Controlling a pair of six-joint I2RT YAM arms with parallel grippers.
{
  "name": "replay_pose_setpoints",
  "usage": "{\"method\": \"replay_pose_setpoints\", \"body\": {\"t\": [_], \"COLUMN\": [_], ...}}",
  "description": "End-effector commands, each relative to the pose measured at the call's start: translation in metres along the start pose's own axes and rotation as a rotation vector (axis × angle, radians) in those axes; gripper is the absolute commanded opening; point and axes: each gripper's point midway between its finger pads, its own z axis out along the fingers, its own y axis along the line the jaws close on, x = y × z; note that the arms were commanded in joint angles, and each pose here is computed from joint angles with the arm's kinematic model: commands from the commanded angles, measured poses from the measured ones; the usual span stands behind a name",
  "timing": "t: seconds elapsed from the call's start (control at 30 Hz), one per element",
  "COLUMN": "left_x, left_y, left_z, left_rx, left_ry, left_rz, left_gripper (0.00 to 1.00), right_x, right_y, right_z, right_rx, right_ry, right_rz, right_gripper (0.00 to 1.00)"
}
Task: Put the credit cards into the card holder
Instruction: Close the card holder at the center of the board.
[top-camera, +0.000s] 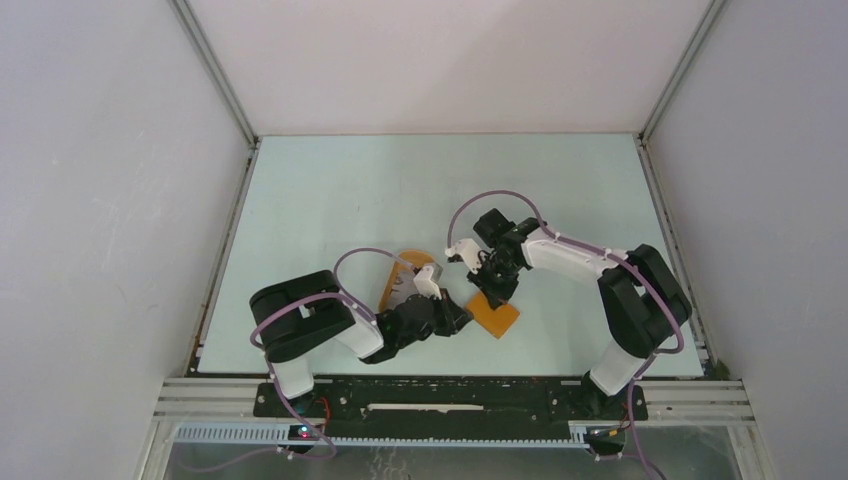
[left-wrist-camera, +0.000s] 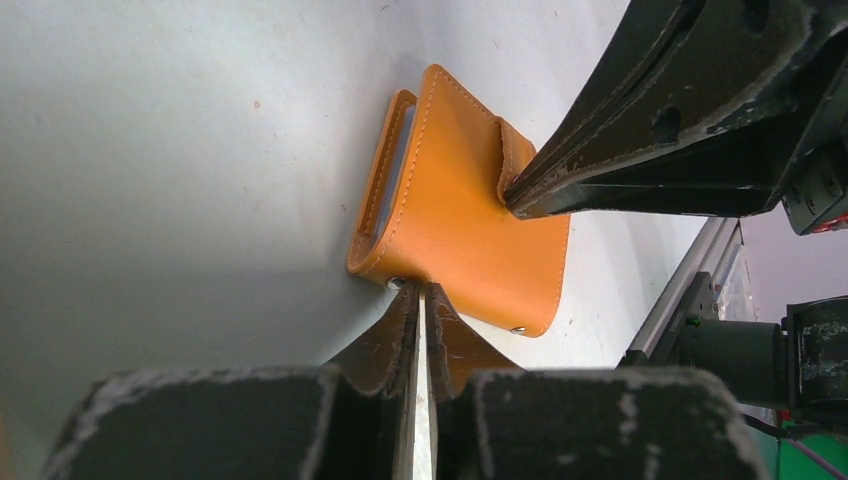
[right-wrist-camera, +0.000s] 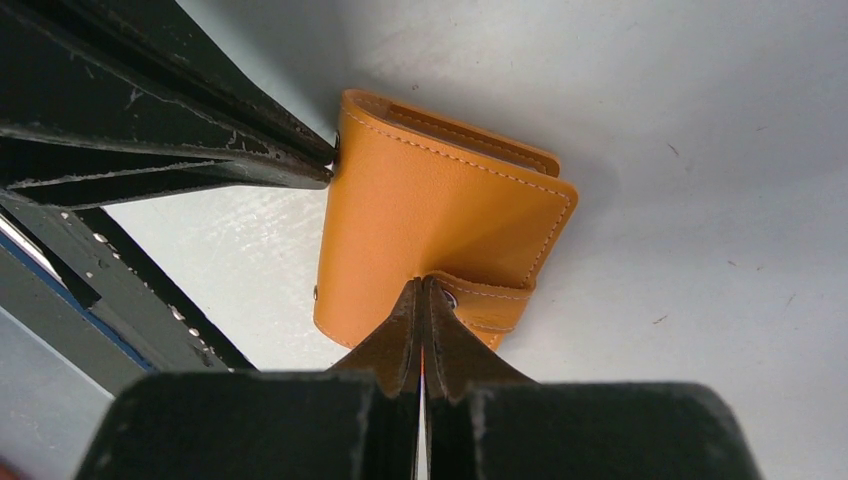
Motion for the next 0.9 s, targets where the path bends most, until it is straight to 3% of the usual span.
{"method": "replay_pose_setpoints", "body": {"t": [0.0,0.23,0.37,0.47,0.57,0.7,0.87], "left_x": [-0.011,-0.013,-0.013,-0.012,-0.013,-0.013,-0.013], "left_y": [-0.014,-0.014,-0.015,-0.015,-0.015,-0.016,-0.017], "left_z": [0.008,0.006,0.006,0.005,0.005,0.005,0.005], "left_rx": [0.030,0.031,0.037,0.038,0.038,0.039,0.043], "left_ry": [-0.041,-0.047,-0.045,-0.046,-0.047,-0.046,-0.046], "left_rz": [0.024,0.023,0.022,0.022,0.024,0.024,0.025], "left_gripper": [0.09,0.09,0.09,0.09,0.09,0.09,0.09], "right_x": [0.012,0.020,0.017,0.007,-0.005,-0.015,-0.020], "right_y": [-0.001,-0.018,-0.004,0.015,0.029,0.037,0.037], "right_z": [0.019,0.014,0.010,0.001,-0.012,-0.029,-0.048], "right_rx": [-0.012,0.010,-0.087,-0.192,-0.262,-0.290,-0.292], "right_ry": [0.068,0.067,0.040,-0.008,-0.074,-0.149,-0.219], "right_rz": [0.024,0.104,0.094,0.063,0.035,-0.003,-0.027], "right_gripper": [0.00,0.00,0.00,0.23,0.37,0.44,0.44]}}
